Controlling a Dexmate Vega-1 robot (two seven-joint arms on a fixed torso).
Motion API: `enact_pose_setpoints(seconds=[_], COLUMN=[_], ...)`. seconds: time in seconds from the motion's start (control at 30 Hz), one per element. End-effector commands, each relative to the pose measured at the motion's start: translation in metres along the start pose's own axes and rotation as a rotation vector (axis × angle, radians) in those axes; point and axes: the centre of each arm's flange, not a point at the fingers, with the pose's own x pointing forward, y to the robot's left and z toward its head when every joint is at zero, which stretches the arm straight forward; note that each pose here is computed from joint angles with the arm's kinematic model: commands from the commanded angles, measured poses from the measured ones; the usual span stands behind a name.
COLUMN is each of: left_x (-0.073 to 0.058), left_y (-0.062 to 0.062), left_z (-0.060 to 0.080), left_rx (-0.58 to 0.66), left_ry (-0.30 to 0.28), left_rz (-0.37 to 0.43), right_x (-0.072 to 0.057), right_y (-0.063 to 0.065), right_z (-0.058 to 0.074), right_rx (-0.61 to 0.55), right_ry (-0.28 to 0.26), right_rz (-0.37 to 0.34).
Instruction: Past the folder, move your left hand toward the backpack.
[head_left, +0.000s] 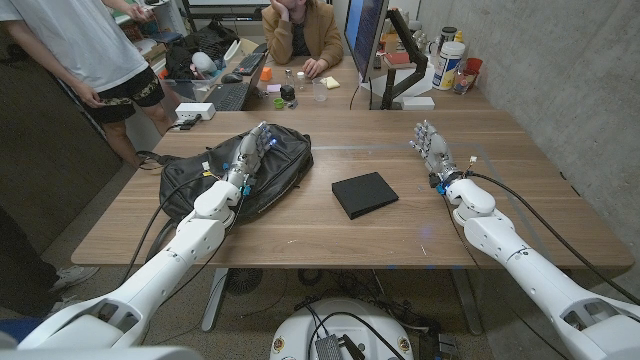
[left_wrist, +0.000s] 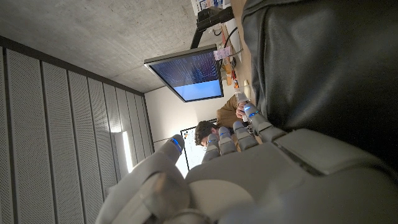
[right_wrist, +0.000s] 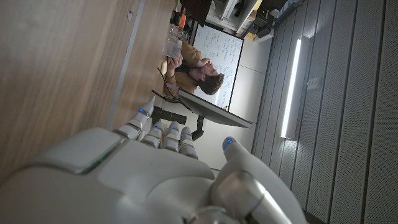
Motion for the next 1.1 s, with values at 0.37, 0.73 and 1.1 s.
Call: enact_pose_setpoints(seconds=[0.37, 0.73, 1.1], left_x=[-0.0001, -0.0008, -0.0034], left_y=[-0.0004, -0.0001, 0.0013], left_z=[0.0096, 0.0120, 0.0153], left_rx=[0.039, 0.043, 0.055], left_ry=[-0.015, -0.020, -0.023], left_rz=[0.002, 0.005, 0.010], right_x=[-0.0028, -0.0031, -0.0047], right_y=[-0.0016, -0.0018, -0.0005], right_z=[-0.0036, -0.0034, -0.0053], right_rx=[0.003, 0.003, 0.004], right_ry=[0.004, 0.004, 0.009], right_rz=[0.000, 0.001, 0.003])
